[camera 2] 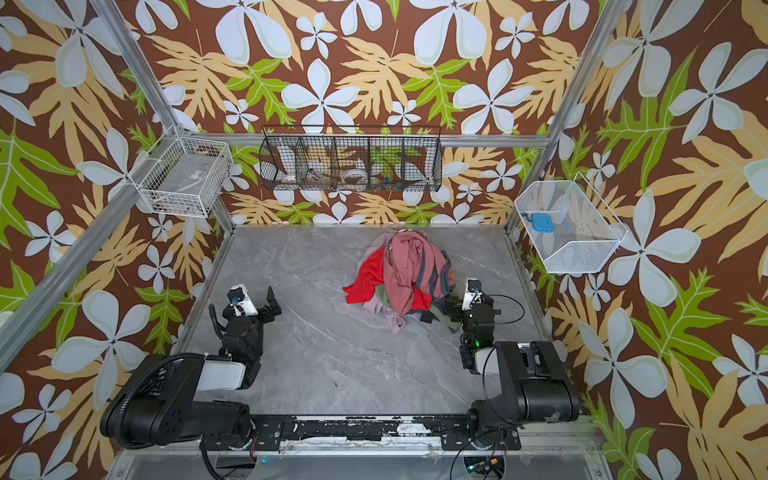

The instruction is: Pick out a specific cloth from the pile

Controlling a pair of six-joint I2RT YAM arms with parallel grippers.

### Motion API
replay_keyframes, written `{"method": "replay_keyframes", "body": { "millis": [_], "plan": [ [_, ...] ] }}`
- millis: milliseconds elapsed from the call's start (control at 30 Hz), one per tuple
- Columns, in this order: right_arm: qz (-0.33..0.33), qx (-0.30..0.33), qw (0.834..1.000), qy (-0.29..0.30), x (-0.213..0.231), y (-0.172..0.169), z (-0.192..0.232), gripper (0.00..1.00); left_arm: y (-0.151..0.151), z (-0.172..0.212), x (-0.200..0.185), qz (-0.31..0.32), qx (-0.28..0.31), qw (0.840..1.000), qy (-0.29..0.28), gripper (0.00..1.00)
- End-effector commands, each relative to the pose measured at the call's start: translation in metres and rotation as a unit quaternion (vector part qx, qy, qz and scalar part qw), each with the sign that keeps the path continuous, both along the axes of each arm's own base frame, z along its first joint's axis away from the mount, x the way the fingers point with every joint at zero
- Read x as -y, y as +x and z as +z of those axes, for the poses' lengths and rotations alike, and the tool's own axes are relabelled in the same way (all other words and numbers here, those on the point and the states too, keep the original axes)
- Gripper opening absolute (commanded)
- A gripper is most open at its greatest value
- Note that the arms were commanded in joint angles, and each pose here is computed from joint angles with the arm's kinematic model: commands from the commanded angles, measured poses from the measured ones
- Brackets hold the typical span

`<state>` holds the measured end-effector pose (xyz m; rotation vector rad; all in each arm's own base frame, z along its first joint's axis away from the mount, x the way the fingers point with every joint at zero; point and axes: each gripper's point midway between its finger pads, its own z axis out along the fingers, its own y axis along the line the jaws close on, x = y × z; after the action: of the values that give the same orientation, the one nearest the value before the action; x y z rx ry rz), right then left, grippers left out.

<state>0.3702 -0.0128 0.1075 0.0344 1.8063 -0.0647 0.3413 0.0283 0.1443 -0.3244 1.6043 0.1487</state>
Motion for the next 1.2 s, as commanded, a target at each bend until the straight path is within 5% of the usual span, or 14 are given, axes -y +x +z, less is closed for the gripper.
{"method": "replay_keyframes", "body": {
  "millis": [0, 1000, 1167],
  "plan": [
    [-0.002, 0.012, 1.000, 0.002, 0.000, 0.001, 0.006, 1.00, 0.000, 0.009, -0.001, 0.003, 0.019, 1.000, -0.002, 1.00],
    [0.003, 0.020, 1.000, 0.000, -0.002, -0.001, 0.011, 0.97, 0.000, 0.014, -0.003, 0.008, 0.018, 1.000, -0.005, 1.00],
    [-0.017, -0.044, 0.999, 0.018, 0.003, 0.010, 0.023, 1.00, 0.007, 0.026, -0.011, 0.043, -0.031, 0.998, -0.037, 1.00]
  ]
}}
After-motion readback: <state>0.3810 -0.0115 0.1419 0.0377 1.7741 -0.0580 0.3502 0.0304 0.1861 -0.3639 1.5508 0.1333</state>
